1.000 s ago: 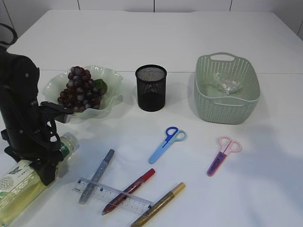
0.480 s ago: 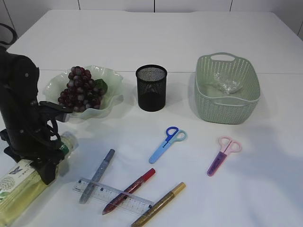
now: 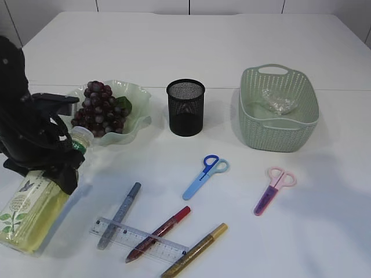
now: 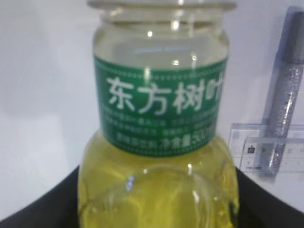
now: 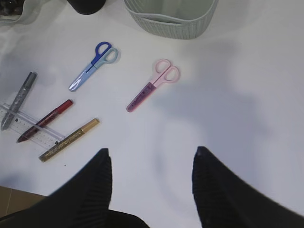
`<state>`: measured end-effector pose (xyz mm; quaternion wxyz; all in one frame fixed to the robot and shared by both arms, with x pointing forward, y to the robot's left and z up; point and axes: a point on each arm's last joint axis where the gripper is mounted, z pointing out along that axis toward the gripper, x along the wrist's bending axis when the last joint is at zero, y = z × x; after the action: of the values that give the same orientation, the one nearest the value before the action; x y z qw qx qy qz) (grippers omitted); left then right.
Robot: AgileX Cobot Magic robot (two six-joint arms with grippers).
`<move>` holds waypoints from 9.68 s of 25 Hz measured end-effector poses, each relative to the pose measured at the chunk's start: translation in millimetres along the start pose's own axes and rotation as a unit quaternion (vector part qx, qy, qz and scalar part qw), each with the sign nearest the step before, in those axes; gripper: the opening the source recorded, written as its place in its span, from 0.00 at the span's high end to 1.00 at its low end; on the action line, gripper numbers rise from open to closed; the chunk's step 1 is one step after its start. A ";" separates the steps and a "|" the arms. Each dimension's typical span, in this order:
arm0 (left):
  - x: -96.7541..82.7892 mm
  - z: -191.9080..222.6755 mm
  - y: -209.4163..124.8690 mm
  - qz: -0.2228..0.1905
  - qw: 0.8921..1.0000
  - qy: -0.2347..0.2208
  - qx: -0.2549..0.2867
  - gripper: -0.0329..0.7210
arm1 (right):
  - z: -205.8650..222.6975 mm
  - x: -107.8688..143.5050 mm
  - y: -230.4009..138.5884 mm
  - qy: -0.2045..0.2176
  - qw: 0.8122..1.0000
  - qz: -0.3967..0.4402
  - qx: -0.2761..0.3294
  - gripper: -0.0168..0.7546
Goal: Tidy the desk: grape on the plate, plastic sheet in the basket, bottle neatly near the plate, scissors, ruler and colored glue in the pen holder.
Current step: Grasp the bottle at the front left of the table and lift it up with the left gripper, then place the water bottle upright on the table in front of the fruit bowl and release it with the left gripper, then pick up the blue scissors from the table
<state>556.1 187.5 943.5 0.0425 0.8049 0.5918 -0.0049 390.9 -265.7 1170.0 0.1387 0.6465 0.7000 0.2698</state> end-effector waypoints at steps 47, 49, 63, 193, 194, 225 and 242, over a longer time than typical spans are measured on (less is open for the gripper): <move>2.5 -63.3 -63.7 -0.010 0.825 -0.017 -0.565 0.36 | -23.2 -0.3 -12.8 -0.006 0.999 -0.018 -0.040 0.42; 2.4 -64.3 -63.4 -0.010 0.822 -0.017 -0.570 0.36 | -23.2 -0.3 -12.8 -0.007 0.999 -0.020 -0.040 0.42; 11.3 -17.1 -67.7 -0.015 0.755 0.011 -0.655 0.36 | -23.2 -1.6 -12.8 -0.014 0.999 -0.032 -0.041 0.42; -4.9 -155.8 -127.7 0.051 0.826 0.018 -0.561 0.31 | 11.9 -21.7 7.9 -0.117 0.990 0.079 0.006 0.42; -8.5 -160.9 -127.6 0.062 0.829 0.017 -0.556 0.32 | 16.0 -20.7 9.3 -0.111 0.990 0.082 0.014 0.42; -128.6 -145.1 37.5 0.213 0.965 -0.039 -0.147 0.39 | 105.0 -18.1 31.4 -0.069 0.983 0.045 0.164 0.42; -171.9 -40.7 105.6 0.234 0.969 -0.059 -0.062 0.40 | 150.7 -23.3 33.6 -0.075 0.969 0.043 0.230 0.42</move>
<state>603.5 -4.4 1000.7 0.1273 0.9149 0.3830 -0.0057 503.6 -257.9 1062.1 0.0269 0.7090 0.7023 0.0580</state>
